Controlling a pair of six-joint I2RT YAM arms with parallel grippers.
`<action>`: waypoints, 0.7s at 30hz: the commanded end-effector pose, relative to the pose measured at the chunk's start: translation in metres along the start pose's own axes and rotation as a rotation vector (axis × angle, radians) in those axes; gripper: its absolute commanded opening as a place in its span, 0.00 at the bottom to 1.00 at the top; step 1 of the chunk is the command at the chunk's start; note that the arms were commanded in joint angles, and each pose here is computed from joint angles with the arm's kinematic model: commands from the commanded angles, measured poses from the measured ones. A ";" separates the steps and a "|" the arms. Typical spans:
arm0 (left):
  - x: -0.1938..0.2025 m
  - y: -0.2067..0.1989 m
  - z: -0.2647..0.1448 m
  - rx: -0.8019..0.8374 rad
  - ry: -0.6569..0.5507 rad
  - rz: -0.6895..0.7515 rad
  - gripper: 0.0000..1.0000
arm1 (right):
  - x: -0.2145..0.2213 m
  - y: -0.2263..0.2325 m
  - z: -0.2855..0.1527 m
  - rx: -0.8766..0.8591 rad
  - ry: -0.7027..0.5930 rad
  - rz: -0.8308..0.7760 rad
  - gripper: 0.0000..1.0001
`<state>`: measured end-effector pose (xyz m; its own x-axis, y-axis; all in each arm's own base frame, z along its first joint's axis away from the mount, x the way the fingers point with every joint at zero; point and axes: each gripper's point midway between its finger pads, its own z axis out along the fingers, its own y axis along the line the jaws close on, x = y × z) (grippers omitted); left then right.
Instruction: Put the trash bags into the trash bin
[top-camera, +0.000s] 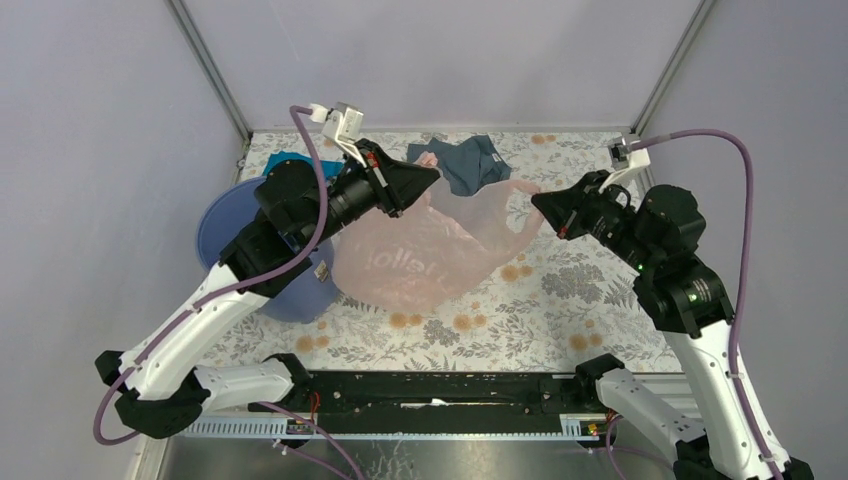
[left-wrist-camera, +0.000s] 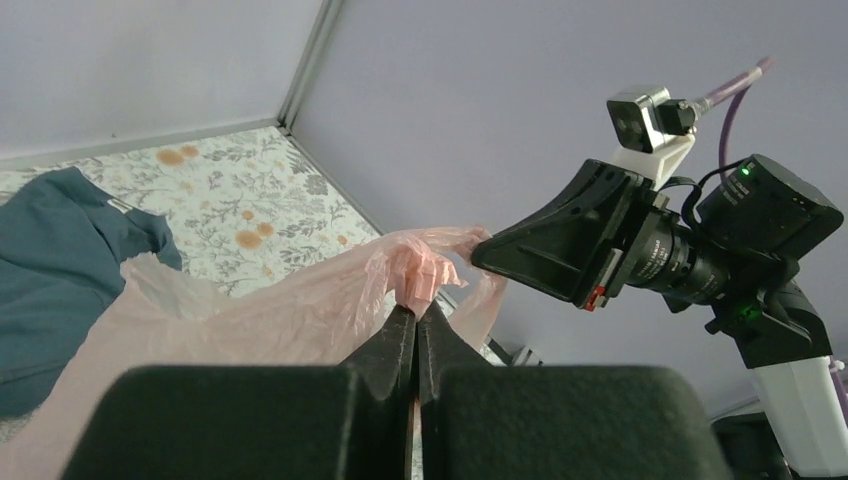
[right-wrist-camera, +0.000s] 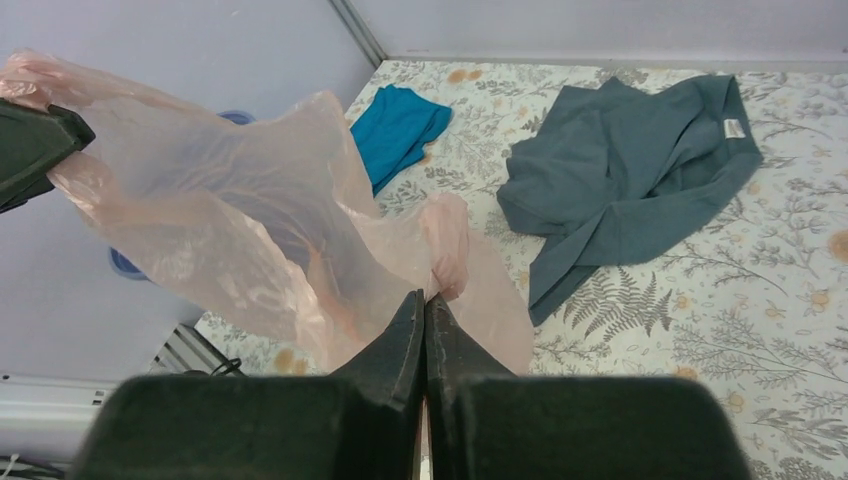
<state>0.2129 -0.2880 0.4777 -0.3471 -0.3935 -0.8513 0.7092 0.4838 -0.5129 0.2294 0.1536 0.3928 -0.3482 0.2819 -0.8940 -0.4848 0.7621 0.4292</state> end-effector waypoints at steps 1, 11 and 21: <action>-0.010 -0.017 0.002 0.074 -0.025 -0.023 0.00 | 0.002 0.014 0.009 -0.096 0.001 -0.007 0.04; 0.050 0.011 0.038 0.033 0.099 -0.135 0.00 | 0.040 0.060 0.032 -0.483 0.115 0.175 0.05; 0.081 0.016 0.056 0.042 0.186 -0.212 0.00 | 0.072 0.069 0.050 -0.469 0.186 0.173 0.08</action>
<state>0.2386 -0.3515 0.3758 -0.6113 -0.2854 -0.7381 0.5878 0.4608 -0.6649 0.2144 0.2477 0.3350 -0.6219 0.2327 -0.7478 -0.6479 0.3835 0.6581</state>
